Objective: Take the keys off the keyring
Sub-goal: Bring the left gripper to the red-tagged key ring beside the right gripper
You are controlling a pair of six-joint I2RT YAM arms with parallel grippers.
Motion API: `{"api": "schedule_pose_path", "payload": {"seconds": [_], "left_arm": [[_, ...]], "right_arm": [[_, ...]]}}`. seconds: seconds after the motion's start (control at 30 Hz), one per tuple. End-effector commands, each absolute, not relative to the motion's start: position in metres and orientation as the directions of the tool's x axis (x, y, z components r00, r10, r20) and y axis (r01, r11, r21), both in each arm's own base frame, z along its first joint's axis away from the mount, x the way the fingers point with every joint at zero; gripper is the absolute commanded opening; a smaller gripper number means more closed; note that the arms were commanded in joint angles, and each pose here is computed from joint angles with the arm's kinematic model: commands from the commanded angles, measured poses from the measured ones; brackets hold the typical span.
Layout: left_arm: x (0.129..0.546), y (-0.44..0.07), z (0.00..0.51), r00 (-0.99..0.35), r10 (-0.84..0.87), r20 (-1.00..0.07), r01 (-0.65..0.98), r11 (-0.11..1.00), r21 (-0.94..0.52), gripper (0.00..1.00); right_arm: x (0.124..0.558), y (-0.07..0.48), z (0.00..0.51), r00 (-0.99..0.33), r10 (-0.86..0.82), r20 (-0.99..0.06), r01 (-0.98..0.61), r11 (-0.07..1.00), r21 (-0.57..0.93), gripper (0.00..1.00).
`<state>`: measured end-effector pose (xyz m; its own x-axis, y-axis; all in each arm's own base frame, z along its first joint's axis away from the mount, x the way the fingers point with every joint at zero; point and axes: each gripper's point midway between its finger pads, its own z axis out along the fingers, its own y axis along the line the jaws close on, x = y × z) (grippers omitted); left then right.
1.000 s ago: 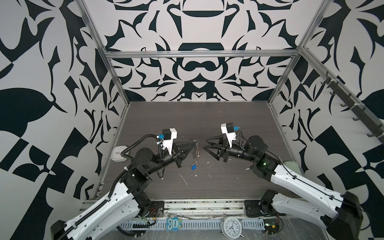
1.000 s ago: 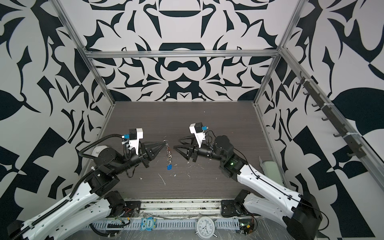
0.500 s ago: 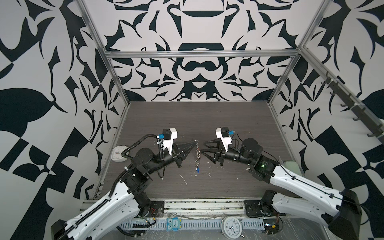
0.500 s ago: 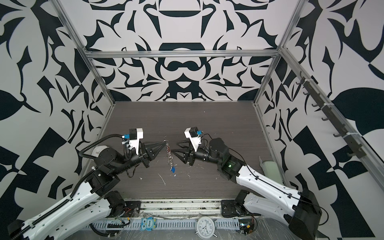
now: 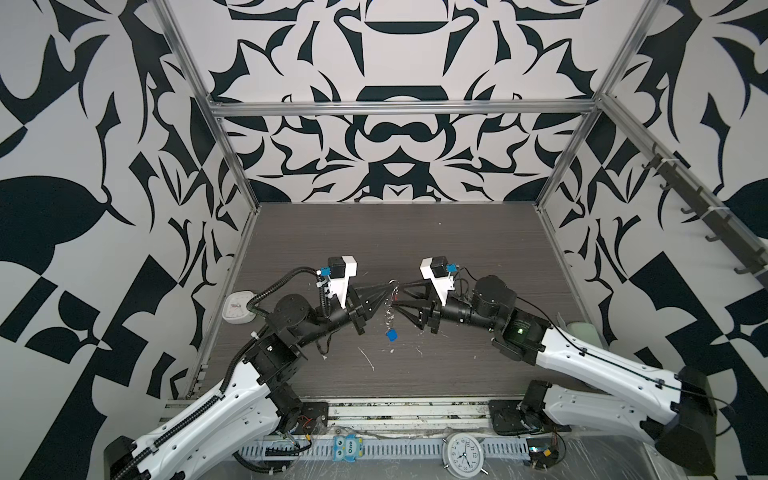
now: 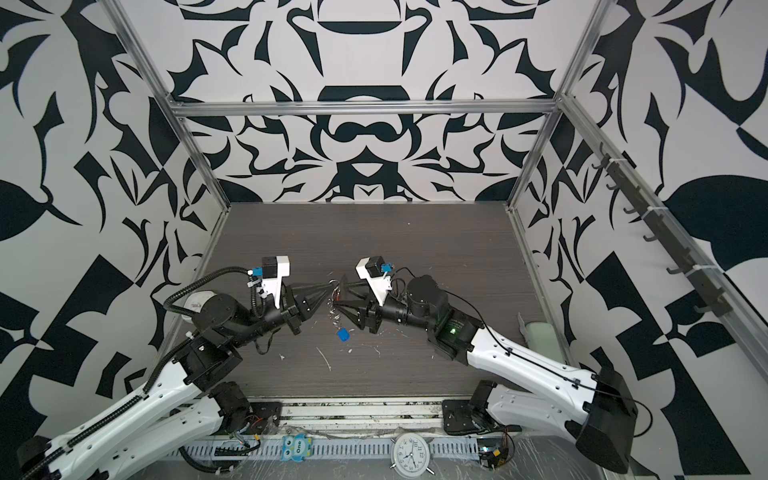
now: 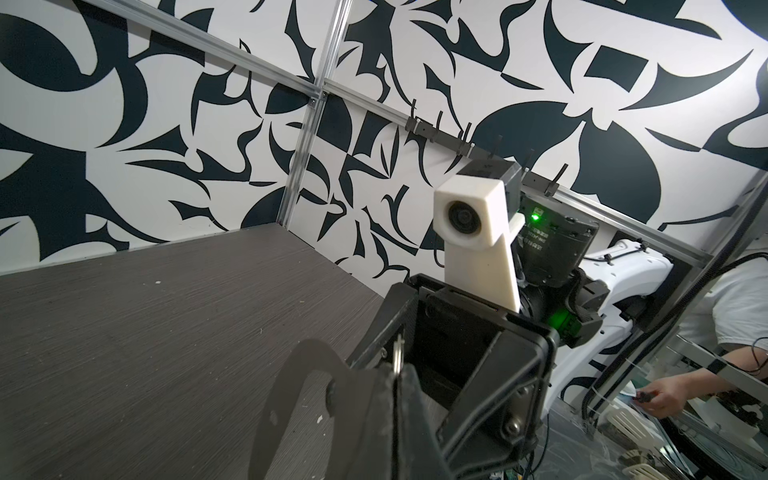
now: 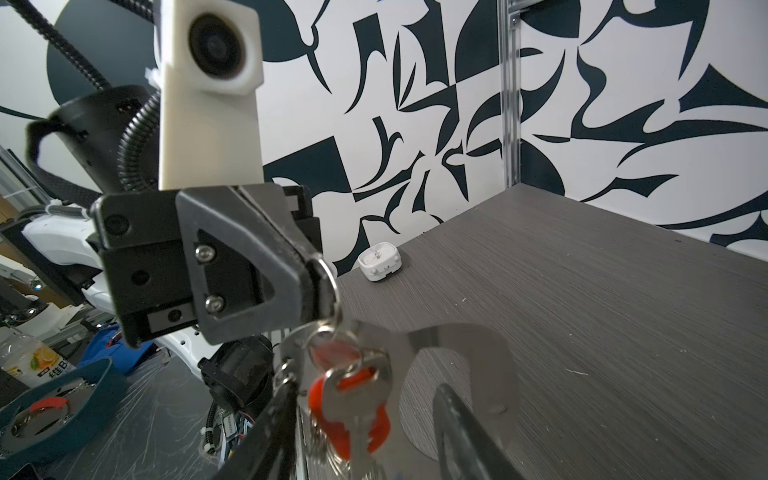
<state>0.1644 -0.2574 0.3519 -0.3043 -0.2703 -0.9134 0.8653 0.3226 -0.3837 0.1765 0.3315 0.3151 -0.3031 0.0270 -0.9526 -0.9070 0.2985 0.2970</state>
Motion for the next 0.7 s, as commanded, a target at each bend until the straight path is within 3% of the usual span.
{"api": "schedule_pose_path", "payload": {"seconds": [0.0,0.5,0.67], "left_arm": [[0.157,-0.256,0.361,-0.281,-0.299,-0.912,0.884,0.289,-0.367,0.0],[0.155,-0.259,0.358,-0.287,-0.275,-0.918,0.89,0.277,-0.361,0.0],[0.152,-0.259,0.358,-0.285,-0.257,-0.923,0.895,0.273,-0.352,0.0]], "right_arm": [[0.179,0.329,0.344,-0.234,0.08,-0.969,-0.917,0.313,0.247,0.49],[0.179,0.317,0.344,-0.198,0.06,-0.978,-0.908,0.364,0.206,0.02],[0.178,0.314,0.343,-0.191,0.028,-0.981,-0.91,0.369,0.188,0.0]]}}
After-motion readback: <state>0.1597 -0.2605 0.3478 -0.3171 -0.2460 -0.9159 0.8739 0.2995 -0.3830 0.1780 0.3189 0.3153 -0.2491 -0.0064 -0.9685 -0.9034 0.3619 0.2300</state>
